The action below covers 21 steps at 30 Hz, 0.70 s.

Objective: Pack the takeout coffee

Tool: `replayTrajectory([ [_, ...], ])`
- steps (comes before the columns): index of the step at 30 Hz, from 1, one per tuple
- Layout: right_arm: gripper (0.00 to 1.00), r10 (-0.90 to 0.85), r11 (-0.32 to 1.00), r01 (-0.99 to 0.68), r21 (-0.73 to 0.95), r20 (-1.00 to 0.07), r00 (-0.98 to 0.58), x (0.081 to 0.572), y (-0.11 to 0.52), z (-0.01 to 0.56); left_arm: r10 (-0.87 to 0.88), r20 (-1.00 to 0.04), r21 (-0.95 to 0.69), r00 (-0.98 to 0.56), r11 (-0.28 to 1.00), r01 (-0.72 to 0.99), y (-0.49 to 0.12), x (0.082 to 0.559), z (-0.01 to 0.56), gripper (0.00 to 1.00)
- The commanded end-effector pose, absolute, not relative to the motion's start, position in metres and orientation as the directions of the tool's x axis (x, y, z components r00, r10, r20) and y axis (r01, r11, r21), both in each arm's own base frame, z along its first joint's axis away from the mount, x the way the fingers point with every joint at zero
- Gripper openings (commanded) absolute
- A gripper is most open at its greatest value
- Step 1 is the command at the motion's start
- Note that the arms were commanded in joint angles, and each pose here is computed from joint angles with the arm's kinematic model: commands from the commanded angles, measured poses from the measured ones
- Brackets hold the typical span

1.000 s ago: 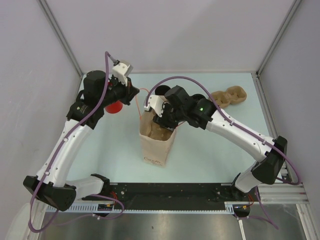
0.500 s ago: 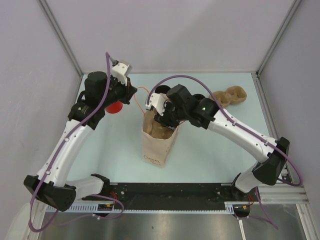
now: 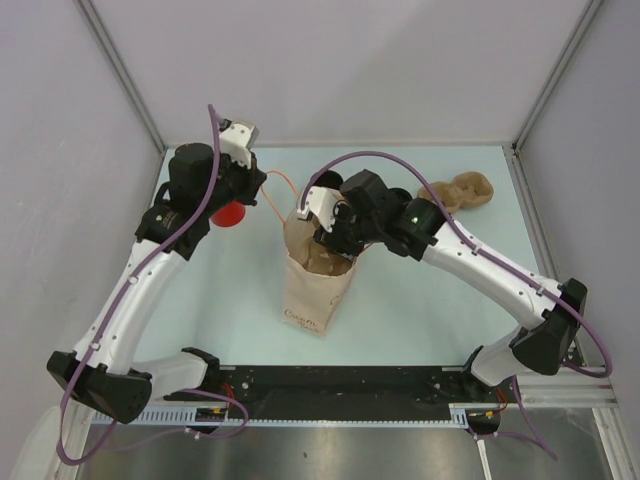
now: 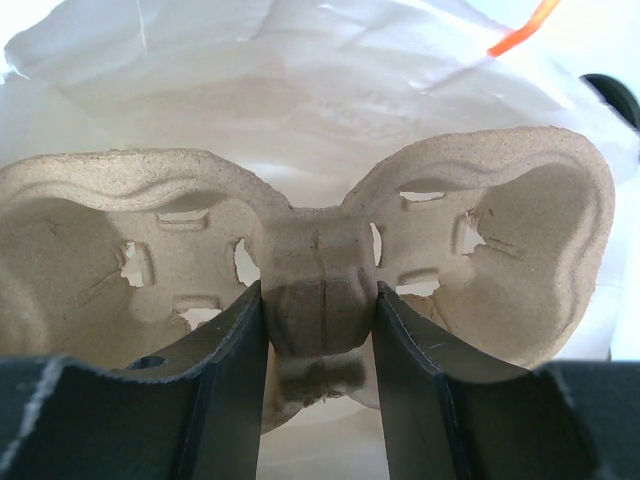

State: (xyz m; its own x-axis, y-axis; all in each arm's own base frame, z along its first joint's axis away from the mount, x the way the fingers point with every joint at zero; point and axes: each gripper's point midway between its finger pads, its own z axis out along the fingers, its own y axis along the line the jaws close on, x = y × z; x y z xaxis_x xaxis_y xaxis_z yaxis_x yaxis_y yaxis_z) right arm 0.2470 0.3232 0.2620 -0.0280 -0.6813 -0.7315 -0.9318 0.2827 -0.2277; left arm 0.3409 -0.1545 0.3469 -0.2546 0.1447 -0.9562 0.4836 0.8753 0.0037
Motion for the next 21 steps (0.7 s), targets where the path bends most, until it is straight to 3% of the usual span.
replayTrajectory([
  [1,0.00,-0.689,0.279,-0.936,-0.213,-0.723,-0.041,0.244,0.322,0.254,0.096,-0.978,-0.005,-0.183,0.874,0.486,-0.155,0.335,0.374,0.00],
  [21,0.00,-0.747,0.239,-0.971,-0.031,-0.644,-0.163,0.229,0.330,0.201,0.104,-0.982,0.012,-0.156,0.866,0.500,-0.155,0.330,0.375,0.00],
])
